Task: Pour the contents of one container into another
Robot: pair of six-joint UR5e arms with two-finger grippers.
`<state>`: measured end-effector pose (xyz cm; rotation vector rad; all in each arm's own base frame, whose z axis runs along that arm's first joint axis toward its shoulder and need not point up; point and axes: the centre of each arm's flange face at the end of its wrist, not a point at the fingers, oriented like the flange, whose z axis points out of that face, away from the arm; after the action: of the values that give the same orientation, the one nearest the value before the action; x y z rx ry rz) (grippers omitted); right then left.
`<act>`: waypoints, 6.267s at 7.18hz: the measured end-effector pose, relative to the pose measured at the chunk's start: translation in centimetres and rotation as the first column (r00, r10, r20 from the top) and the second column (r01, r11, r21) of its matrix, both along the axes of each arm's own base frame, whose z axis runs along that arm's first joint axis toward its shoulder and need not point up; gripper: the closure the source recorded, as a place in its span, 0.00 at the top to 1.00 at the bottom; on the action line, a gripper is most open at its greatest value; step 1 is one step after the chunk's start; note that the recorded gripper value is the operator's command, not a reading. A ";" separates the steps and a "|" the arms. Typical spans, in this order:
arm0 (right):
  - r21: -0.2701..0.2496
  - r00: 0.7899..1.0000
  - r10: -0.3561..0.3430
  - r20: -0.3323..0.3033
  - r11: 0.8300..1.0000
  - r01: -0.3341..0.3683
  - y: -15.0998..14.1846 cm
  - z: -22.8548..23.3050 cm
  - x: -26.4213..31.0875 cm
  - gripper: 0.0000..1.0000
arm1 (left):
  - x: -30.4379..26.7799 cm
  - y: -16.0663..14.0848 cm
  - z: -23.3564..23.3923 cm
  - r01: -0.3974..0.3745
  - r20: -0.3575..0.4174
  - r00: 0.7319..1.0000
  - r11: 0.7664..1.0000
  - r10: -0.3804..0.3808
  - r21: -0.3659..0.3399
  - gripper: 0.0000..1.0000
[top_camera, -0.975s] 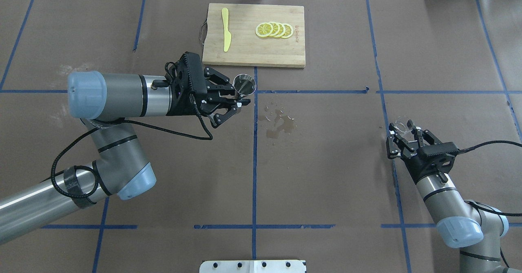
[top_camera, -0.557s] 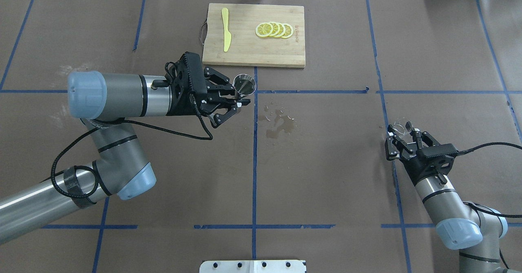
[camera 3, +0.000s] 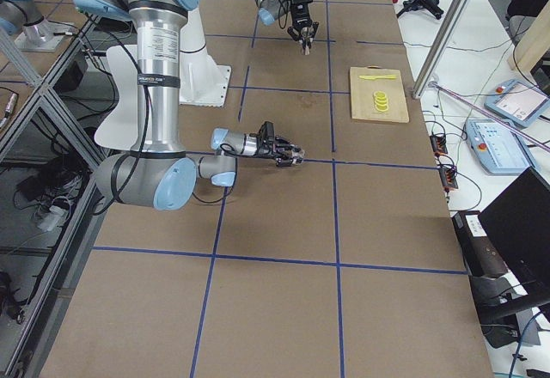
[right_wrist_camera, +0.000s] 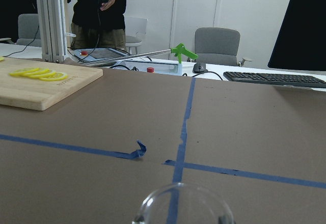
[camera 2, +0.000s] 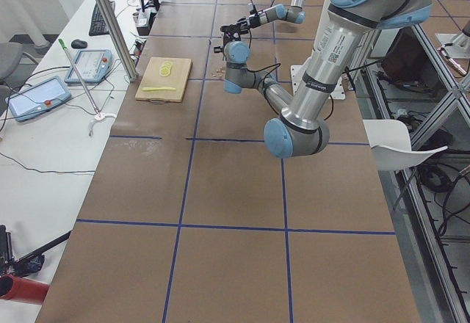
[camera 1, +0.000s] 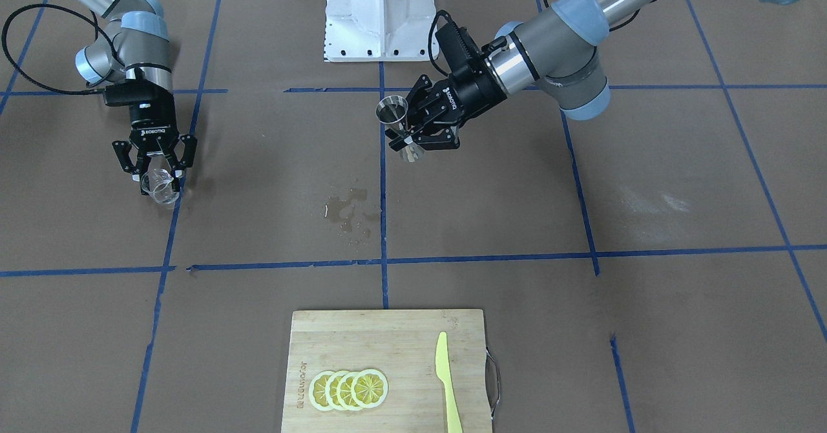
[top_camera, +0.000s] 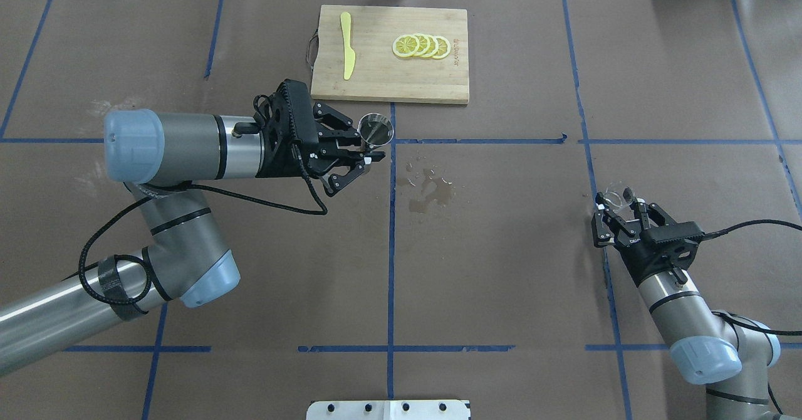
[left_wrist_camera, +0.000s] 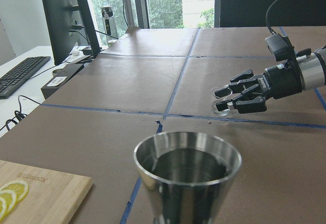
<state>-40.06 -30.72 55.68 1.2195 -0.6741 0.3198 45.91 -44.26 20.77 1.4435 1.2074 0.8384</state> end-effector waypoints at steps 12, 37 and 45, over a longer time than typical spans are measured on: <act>0.045 0.999 -0.031 0.007 0.998 0.031 -1.5 -6.2 3.8 1.00 | -0.1 -0.1 0.0 0.003 -0.001 1.000 1.000 -0.003 0.000 0.00; -0.749 0.716 -0.665 0.213 0.360 0.557 -13.4 9.0 48.0 1.00 | -17.5 0.5 11.8 0.296 -0.185 0.906 0.883 -0.380 -0.366 0.00; -0.750 0.719 -0.662 0.210 0.363 0.554 -13.4 9.0 48.2 1.00 | -15.3 2.2 14.4 0.599 0.036 0.567 0.381 -0.823 -0.704 0.00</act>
<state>8.11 -44.14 64.64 0.0677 -0.7163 -0.1264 30.64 -42.08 35.12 1.3106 0.7836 -0.4709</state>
